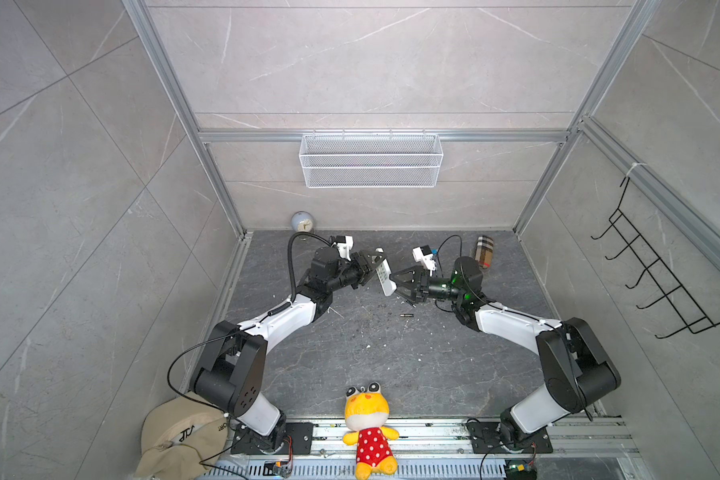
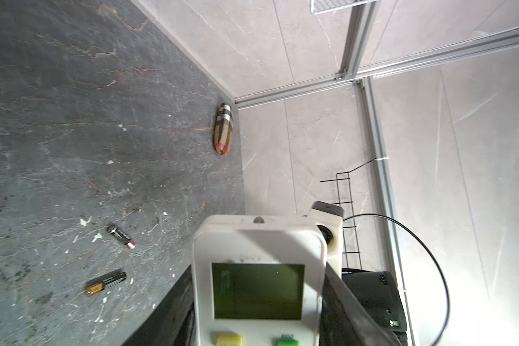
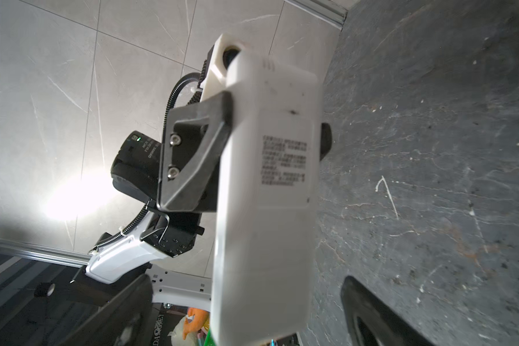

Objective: Load the batteries into the remote control
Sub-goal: 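Grip the remote's far end with the right gripper while the left gripper holds it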

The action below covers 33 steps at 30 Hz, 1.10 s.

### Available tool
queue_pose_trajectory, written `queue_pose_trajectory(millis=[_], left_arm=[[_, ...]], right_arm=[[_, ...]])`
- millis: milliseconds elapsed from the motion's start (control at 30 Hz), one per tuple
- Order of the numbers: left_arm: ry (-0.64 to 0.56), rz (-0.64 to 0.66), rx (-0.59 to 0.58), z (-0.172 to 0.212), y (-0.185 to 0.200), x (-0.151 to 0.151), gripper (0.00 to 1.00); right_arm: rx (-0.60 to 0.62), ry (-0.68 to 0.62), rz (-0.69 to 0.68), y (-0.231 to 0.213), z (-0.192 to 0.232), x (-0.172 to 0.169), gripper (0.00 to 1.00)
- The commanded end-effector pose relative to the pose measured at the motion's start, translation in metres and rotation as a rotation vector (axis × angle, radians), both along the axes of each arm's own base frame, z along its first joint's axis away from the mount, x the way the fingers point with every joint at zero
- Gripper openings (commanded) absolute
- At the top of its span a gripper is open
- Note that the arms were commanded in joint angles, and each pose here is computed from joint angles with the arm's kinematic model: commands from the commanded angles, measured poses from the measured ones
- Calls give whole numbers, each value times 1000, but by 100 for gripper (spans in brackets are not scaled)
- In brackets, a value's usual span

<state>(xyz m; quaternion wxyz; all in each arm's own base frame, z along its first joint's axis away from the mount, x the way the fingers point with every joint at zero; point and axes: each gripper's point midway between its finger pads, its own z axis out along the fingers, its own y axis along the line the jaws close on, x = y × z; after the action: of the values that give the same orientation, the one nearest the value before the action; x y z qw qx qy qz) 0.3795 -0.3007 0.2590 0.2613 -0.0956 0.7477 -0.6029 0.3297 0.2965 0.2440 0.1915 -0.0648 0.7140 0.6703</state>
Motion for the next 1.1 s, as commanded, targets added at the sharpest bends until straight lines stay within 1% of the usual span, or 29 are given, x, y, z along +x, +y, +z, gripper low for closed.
queue_pose_trajectory(millis=[0,267,433,533,600,667,867,900,933,1000,1067], left_arm=[[-117,-45,-108,50,0,-12,43],[-113,-84,-153,52,-5,-16,43],[-101,-87,-136,43,-4,-17,44],[-94,-88,-133,38,-4,-18,44],[-88,-85,-123,36,-3,-18,45],[-81,-85,-101,31,-4,-18,47],[-60,-75,-93,21,-3,-14,49],[-57,-73,-95,20,-3,-13,52],[-48,-70,-92,18,-2,-12,58],[-43,-63,-90,15,-1,-11,71],[-36,-46,-85,11,3,-9,85]], right_arm=[[45,-23,35,9,13,1,96],[73,-33,53,21,21,0,83],[78,-42,55,24,25,-1,77],[78,-41,56,26,25,-1,69],[78,-43,59,27,25,-1,67],[71,-44,64,29,23,-2,62],[47,-44,63,31,16,-5,53],[41,-42,60,31,14,-4,52],[31,-45,58,31,13,-4,52],[-3,-46,53,30,9,-5,51],[-76,-61,43,28,0,-6,51]])
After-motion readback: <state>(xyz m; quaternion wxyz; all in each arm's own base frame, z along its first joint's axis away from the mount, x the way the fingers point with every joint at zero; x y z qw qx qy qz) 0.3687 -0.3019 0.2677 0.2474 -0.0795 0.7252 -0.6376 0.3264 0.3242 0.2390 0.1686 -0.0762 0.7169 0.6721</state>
